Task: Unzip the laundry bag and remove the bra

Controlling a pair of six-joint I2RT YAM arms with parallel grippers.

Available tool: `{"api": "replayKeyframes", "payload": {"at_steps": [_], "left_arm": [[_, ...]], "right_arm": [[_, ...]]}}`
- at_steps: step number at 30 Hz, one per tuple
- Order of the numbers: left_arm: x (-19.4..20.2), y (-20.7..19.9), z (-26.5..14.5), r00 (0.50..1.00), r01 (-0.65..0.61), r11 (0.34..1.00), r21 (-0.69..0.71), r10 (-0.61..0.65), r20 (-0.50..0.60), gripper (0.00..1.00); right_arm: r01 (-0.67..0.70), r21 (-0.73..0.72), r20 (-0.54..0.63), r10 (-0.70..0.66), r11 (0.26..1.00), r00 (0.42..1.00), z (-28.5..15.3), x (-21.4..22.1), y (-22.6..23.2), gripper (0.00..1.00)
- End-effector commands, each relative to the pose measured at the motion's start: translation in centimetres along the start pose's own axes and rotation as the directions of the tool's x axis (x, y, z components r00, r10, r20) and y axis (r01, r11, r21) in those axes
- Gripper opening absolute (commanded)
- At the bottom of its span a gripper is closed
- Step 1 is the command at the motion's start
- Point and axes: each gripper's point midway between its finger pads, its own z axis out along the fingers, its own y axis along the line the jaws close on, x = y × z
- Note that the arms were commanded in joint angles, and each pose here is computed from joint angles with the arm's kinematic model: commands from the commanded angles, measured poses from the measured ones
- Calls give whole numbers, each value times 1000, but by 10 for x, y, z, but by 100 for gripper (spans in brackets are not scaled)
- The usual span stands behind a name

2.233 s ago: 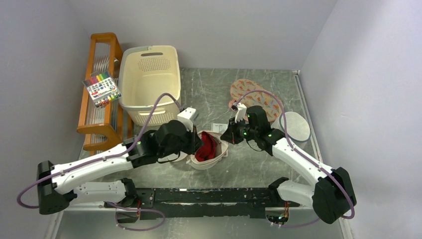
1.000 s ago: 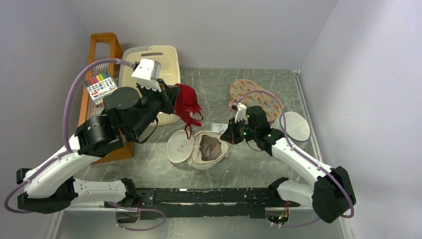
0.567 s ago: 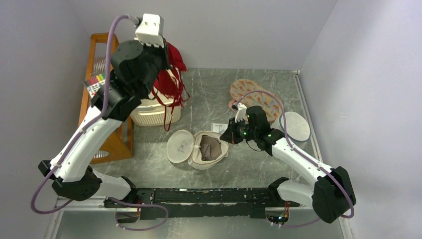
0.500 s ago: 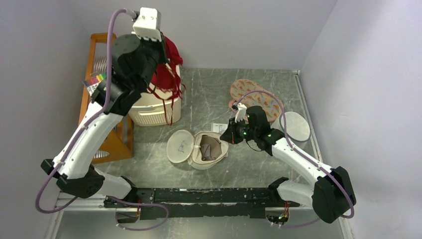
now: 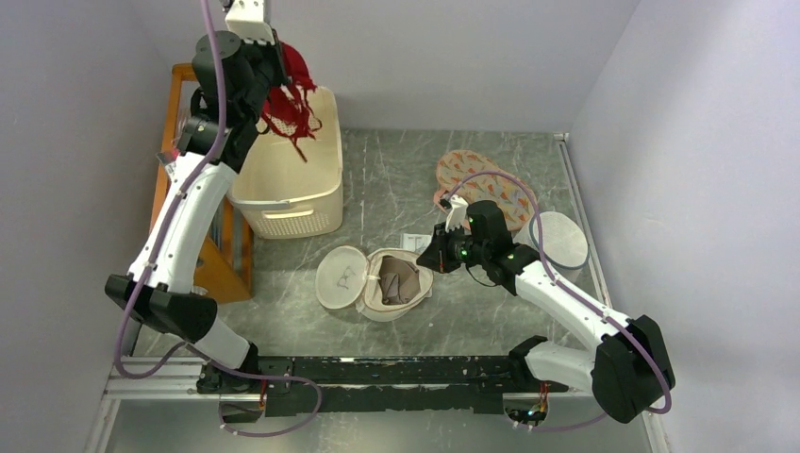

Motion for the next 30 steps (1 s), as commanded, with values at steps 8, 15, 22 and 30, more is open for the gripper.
{"api": "replayKeyframes", "payload": {"at_steps": [8, 15, 22, 30], "left_arm": [[177, 11, -1, 902, 177, 982, -57, -186, -389, 14], [173, 24, -28, 876, 159, 978, -131, -202, -438, 58], [164, -11, -74, 822, 345, 939, 2, -301, -484, 91], [199, -131, -162, 723, 492, 824, 282, -206, -660, 99]], "right_arm": [[10, -43, 20, -9, 999, 1000, 2, -7, 9, 0], [20, -44, 23, -19, 999, 1000, 1, -8, 10, 0], [9, -56, 24, -7, 998, 1000, 3, -5, 10, 0], [14, -43, 15, -13, 999, 1000, 2, 1, 6, 0]]}}
